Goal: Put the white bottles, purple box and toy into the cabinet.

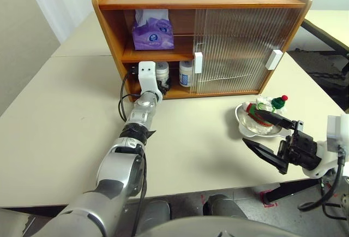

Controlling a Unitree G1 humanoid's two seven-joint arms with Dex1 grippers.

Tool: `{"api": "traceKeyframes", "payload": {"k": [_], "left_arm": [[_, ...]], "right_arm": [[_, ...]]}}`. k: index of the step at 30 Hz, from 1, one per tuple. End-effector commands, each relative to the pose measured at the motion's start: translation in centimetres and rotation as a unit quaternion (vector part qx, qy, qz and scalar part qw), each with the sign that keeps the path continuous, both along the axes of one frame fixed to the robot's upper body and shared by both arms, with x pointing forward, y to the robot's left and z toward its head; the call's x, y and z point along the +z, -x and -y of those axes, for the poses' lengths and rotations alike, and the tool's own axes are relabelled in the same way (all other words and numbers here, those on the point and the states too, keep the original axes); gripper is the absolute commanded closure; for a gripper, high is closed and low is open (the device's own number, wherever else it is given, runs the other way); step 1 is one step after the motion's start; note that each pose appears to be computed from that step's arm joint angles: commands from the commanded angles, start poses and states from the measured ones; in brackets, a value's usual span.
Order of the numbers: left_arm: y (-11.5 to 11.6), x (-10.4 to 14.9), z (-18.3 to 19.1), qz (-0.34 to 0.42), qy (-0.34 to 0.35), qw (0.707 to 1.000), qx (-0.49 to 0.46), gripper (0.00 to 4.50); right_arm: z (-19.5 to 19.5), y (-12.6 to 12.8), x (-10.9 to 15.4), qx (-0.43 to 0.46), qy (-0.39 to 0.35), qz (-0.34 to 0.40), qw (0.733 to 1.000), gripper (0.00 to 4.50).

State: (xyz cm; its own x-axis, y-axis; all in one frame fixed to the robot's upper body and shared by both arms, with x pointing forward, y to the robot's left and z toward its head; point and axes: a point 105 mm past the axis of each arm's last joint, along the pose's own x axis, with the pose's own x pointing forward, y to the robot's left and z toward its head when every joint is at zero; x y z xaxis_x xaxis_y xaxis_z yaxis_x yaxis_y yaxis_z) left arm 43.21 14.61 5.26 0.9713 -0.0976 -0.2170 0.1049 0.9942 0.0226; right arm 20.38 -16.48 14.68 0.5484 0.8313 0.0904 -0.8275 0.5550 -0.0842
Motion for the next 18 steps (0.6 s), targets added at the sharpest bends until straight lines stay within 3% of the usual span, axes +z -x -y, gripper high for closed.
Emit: {"api": "traceKeyframes", "payload": {"k": [1,4,18], "left_arm": [[0.27,-1.40,-0.53,-0.034,-0.005,0.999,0.014,0.67],[0.24,-1.45,-0.34,-0.035,-0.006,0.999,0.011,0.04],[0.67,-1.33,-0.21,-0.025,0.002,1.000,-0.004,0.04]], "right_arm": [[0.07,-0.01,-0.12,-0.002,0.006,-0.001,1.000,0.00],[0.07,0.00,-0.14,-0.002,0.007,-0.001,1.000,0.00],[0.32,0.02,-0.16,-0.004,0.010,0.001,1.000,0.00]]}}
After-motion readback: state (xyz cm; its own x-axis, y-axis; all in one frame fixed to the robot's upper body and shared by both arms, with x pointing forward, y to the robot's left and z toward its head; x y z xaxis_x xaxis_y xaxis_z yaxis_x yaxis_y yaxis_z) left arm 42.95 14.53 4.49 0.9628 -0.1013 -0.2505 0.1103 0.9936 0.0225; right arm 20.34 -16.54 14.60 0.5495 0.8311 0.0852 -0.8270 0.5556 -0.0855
